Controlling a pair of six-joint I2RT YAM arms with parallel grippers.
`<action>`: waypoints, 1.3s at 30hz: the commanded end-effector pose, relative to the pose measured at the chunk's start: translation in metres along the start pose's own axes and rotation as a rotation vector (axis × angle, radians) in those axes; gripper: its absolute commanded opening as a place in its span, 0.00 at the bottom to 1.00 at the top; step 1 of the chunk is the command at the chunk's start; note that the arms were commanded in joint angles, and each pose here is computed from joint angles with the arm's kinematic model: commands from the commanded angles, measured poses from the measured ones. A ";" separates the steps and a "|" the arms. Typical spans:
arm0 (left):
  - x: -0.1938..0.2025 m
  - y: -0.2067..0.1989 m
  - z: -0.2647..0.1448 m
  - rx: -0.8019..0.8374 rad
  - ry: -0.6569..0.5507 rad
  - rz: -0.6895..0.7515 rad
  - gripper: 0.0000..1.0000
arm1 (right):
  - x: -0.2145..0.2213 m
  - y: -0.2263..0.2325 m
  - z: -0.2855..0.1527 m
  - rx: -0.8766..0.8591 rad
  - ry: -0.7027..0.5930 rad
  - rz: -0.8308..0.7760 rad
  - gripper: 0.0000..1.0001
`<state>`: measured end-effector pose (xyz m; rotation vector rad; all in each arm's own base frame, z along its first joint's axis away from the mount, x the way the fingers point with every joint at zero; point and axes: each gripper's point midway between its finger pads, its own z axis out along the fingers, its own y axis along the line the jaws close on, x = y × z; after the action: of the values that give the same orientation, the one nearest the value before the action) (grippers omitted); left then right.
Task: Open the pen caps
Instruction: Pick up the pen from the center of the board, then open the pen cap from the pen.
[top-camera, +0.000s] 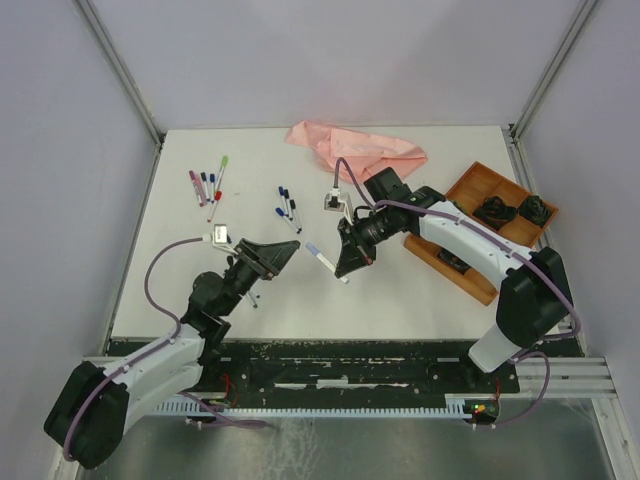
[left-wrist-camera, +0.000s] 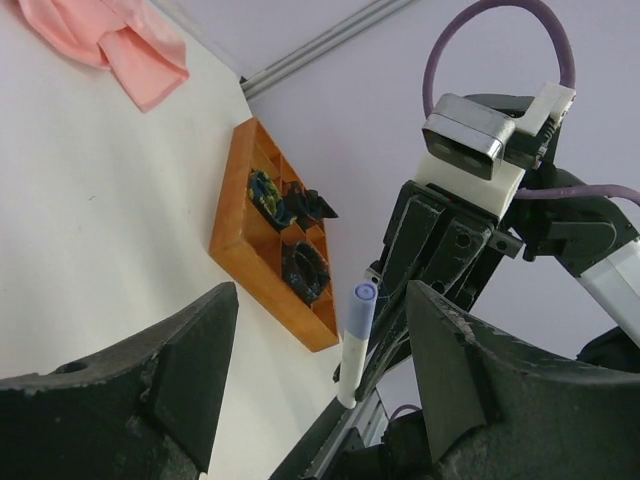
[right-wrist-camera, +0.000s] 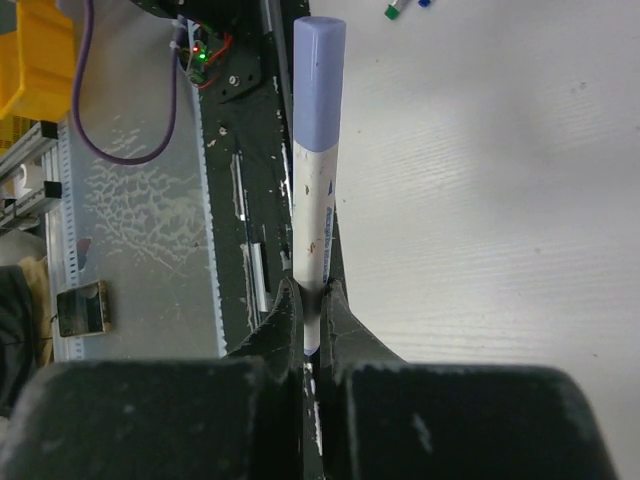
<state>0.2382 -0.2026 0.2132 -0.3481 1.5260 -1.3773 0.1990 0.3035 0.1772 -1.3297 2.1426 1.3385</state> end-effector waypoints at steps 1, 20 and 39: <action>-0.014 -0.047 0.014 0.156 -0.053 0.063 0.73 | -0.010 0.025 -0.005 -0.100 -0.049 -0.030 0.00; 0.020 -0.060 0.035 0.181 0.052 0.051 0.46 | -0.006 0.023 0.001 -0.122 -0.032 -0.003 0.00; 0.026 -0.066 0.033 0.220 0.062 0.074 0.03 | -0.014 0.025 0.009 -0.164 -0.115 0.043 0.38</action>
<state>0.2278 -0.2597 0.2302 -0.1828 1.5410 -1.4852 0.1836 0.3111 0.1788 -1.2821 2.1265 1.5218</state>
